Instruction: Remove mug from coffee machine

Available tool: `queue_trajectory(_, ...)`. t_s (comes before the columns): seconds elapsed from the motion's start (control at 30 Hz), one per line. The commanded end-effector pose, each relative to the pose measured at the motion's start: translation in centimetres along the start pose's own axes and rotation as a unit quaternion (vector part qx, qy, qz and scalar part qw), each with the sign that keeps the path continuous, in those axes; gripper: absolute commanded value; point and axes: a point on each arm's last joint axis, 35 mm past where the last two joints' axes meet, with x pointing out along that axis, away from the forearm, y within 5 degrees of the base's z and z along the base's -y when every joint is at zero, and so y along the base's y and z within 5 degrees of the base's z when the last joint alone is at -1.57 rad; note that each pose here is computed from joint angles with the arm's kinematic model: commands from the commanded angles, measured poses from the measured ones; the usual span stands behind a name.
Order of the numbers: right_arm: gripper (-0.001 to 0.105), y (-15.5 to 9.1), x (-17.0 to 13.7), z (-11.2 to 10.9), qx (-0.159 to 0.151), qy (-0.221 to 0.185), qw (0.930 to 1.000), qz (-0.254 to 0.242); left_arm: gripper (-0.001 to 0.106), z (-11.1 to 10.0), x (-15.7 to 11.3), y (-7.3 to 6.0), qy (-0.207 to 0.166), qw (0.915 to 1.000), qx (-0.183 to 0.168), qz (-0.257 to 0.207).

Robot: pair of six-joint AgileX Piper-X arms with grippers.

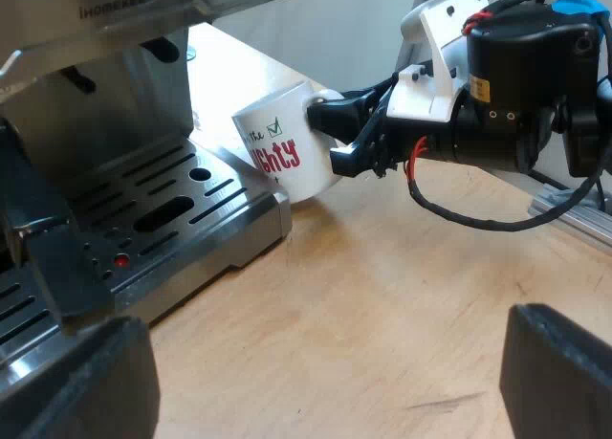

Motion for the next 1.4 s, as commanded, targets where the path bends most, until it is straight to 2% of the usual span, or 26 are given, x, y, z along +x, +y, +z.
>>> queue_trajectory(0.03, 0.0, -0.4, 0.0, 1.2, 0.005, -0.028, 0.9995, -0.016, 0.077, 0.0, 0.0, -0.1, 0.004, 0.9999, -0.006, -0.008)
queue_trajectory(0.33, 0.0, -0.3, -0.2, 0.7, -0.008, -0.001, 0.9999, -0.007, 0.077, 0.0, 0.0, -0.1, 0.004, 0.9999, -0.006, -0.008)
queue_trajectory(0.5, 0.0, -0.6, -1.0, 0.4, -0.016, 0.033, 0.9993, 0.001, 0.077, 0.1, 0.0, -0.1, 0.003, 0.9999, -0.005, -0.008)
queue_trajectory(0.57, 0.0, -0.6, -1.4, 0.0, -0.023, 0.053, 0.9982, 0.016, 0.077, 0.1, 0.0, -0.1, 0.003, 0.9999, -0.005, -0.008)
queue_trajectory(0.73, 0.0, -0.2, -1.7, -1.1, -0.004, 0.095, 0.9938, 0.059, 0.077, 0.1, 0.0, -0.1, 0.003, 0.9999, -0.005, -0.008)
queue_trajectory(1.03, 0.0, 0.0, -2.2, -2.8, 0.0, 0.132, 0.9891, 0.066, 0.077, 0.1, 0.0, -0.1, 0.003, 0.9999, -0.005, -0.008)
queue_trajectory(1.17, 0.0, 0.0, -2.4, -3.4, 0.019, 0.151, 0.9862, 0.064, 0.077, 0.1, 0.0, -0.1, 0.003, 0.9999, -0.005, -0.008)
queue_trajectory(1.4, 0.0, 0.1, -2.7, -4.3, 0.004, 0.191, 0.9792, 0.069, 0.077, 0.1, 0.0, -0.1, 0.003, 0.9999, -0.005, -0.008)
